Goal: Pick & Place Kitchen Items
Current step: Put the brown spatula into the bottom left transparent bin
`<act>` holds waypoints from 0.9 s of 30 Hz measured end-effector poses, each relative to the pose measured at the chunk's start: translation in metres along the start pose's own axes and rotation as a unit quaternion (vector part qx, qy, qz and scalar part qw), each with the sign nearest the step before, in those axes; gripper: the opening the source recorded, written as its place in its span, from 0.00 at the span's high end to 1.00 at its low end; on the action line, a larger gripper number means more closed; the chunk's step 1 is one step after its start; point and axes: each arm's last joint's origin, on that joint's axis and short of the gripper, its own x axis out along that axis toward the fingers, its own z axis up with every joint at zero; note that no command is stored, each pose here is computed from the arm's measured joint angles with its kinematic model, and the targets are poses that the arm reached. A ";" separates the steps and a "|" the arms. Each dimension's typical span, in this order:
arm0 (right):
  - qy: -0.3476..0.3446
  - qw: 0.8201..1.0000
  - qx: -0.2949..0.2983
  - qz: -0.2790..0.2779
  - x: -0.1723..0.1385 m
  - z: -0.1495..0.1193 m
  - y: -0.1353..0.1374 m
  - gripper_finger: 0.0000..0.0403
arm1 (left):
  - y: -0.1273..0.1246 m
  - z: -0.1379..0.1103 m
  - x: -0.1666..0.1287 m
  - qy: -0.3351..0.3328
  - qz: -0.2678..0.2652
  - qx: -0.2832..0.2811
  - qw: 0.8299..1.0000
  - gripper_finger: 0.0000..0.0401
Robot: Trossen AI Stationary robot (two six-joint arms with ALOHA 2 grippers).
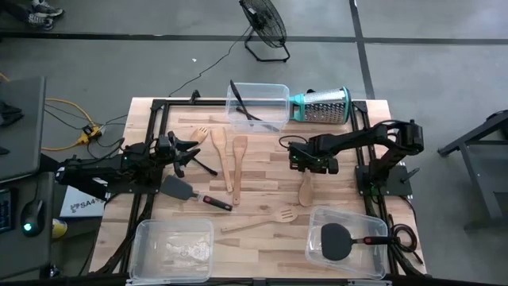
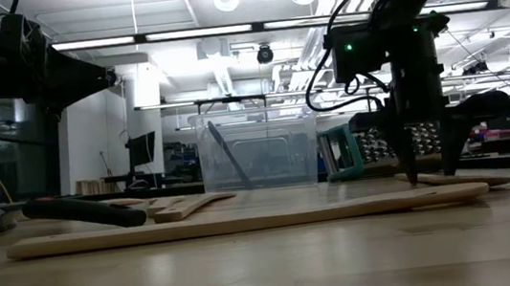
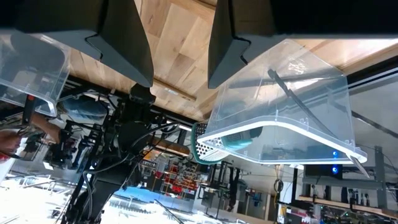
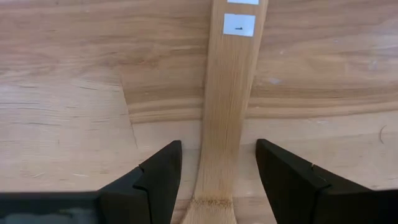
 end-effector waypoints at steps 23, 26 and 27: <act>-0.002 1.000 -0.016 -0.008 0.001 0.000 -0.002 0.78 | 0.000 0.000 0.000 0.000 0.000 0.000 1.000 0.62; 0.002 1.000 -0.023 -0.008 0.001 0.000 -0.002 0.80 | 0.000 0.000 0.000 0.000 0.000 0.000 1.000 0.62; 0.004 1.000 -0.024 -0.008 0.001 0.000 -0.002 0.80 | 0.000 0.000 0.000 0.000 0.000 0.000 1.000 0.62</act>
